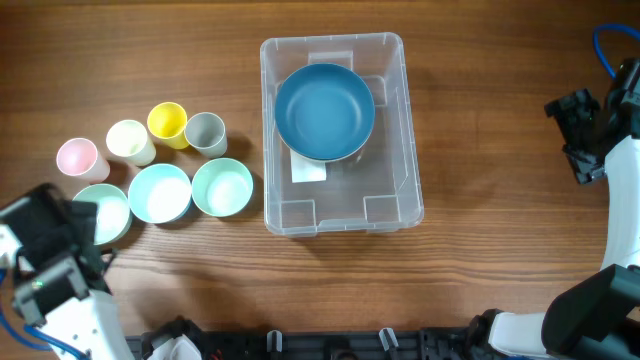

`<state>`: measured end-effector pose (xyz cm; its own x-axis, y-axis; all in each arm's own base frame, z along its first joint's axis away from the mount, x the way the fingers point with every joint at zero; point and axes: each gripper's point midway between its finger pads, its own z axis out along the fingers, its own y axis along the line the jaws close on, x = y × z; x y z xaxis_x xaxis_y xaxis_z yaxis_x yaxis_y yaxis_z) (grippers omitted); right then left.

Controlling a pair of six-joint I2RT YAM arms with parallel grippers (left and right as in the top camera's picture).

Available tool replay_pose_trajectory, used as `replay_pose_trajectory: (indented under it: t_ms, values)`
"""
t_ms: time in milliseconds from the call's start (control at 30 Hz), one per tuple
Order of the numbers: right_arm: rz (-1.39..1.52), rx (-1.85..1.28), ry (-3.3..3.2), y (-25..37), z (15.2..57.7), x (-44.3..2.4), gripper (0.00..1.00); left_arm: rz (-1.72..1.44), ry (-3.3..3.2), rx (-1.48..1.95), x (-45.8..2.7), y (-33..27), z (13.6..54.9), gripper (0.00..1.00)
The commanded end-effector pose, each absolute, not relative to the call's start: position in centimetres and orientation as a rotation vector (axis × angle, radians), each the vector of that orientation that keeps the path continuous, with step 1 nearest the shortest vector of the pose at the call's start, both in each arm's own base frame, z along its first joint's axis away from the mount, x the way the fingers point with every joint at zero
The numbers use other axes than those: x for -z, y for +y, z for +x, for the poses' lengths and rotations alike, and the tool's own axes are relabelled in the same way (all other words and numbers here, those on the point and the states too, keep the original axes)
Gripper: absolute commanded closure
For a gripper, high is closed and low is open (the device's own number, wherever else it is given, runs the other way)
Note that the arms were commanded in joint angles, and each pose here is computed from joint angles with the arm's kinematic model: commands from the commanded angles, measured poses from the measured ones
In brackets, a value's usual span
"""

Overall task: Pack container
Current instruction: 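Move the left gripper to the pink bowl and grasp its rim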

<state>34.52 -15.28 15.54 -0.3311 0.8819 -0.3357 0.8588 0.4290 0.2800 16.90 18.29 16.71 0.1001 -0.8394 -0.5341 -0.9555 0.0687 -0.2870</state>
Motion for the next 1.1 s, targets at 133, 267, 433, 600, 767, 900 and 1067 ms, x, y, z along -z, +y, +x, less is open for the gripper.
replay_pose_trajectory:
  t_ms: [133, 267, 433, 600, 767, 900, 1067]
  values:
    - [1.494, -0.085, 2.250, -15.2, 34.7, -15.2, 0.00, -2.024, 1.648, 0.086, -12.6, 24.3, 16.8, 0.05]
    - [1.493, -0.085, 2.251, -15.2, 34.7, -15.2, 0.00, -2.128, 1.659, 0.096, -9.6, 26.7, 16.4, 0.08]
    - [1.493, -0.085, 2.250, -15.2, 34.7, -15.2, 0.00, -2.101, 1.669, 0.081, -8.4, 29.4, 17.7, 0.08]
    - [1.494, -0.085, 2.250, -15.2, 34.7, -15.2, 0.00, -2.132, 1.685, 0.045, -6.1, 30.6, 17.7, 0.21]
    - [1.493, -0.085, 2.250, -15.2, 34.7, -15.3, 0.00, -2.244, 1.751, 0.038, -2.0, 30.0, 16.8, 0.32]
    - [1.494, -0.085, 2.250, -15.2, 34.7, -15.2, 0.00, -2.275, 1.754, -0.075, -1.5, 30.6, 15.5, 0.42]
    - [1.494, -0.085, 2.250, -15.2, 34.7, -15.2, 0.00, -2.261, 1.739, -0.081, -2.3, 31.4, 15.8, 0.81]
